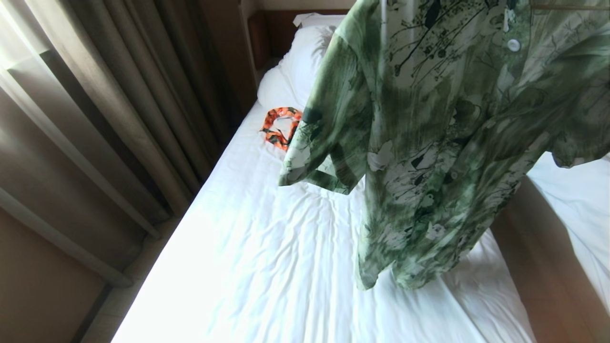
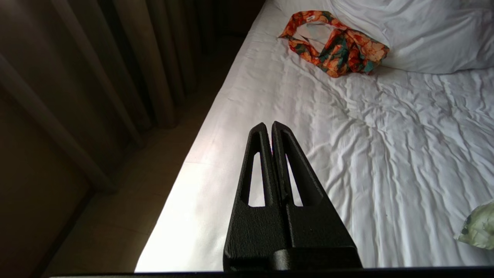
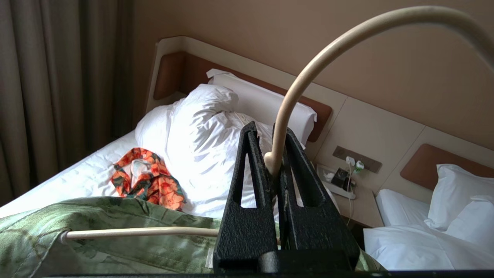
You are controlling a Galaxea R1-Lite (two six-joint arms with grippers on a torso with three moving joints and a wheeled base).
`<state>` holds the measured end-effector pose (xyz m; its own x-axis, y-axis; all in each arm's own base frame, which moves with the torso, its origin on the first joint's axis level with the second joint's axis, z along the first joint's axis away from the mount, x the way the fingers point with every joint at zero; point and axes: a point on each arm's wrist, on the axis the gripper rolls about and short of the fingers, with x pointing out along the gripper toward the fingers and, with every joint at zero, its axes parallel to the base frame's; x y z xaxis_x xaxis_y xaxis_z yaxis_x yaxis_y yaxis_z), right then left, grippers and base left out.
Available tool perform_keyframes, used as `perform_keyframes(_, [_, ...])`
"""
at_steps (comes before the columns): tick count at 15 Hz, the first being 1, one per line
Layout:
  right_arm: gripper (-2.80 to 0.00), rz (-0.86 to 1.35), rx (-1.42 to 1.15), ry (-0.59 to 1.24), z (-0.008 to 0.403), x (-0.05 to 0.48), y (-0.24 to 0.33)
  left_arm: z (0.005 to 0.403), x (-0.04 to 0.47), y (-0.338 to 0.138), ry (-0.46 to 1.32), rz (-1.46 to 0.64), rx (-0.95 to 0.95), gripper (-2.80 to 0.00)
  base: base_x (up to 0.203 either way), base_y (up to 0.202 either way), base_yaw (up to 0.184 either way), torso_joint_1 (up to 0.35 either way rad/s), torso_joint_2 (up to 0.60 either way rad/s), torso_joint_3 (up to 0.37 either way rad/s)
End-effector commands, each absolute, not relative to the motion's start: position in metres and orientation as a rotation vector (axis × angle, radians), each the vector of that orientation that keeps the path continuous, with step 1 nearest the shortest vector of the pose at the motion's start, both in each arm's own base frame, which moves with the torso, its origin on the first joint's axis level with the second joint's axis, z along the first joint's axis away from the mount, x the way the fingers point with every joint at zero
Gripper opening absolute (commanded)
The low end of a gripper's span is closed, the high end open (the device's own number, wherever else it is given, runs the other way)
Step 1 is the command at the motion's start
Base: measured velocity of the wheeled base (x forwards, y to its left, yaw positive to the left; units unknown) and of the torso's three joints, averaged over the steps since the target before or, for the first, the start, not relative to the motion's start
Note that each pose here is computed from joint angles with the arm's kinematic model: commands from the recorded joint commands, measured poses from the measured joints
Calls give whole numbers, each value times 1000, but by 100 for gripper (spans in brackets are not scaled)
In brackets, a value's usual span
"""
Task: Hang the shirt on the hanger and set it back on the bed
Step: Take the clothes hanger out of the clothes
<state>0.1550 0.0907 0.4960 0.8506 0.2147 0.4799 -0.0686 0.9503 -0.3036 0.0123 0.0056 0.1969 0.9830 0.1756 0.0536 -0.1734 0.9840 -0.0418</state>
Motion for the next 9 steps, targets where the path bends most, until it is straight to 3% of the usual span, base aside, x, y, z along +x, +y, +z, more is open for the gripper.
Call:
perform_keyframes(1, [-280, 153, -287, -530, 495, 157, 92, 197, 16, 5, -43, 174, -34, -280, 0, 0, 0, 0, 0, 0])
perform_keyframes(6, [-280, 160, -294, -502, 490, 167, 99, 219, 28, -1, -40, 38, -42, -280, 0, 0, 0, 0, 0, 0])
perform_keyframes(9, [-280, 204, -228, -464, 483, 176, 108, 224, 60, -12, 70, -70, -52, -280, 0, 0, 0, 0, 0, 0])
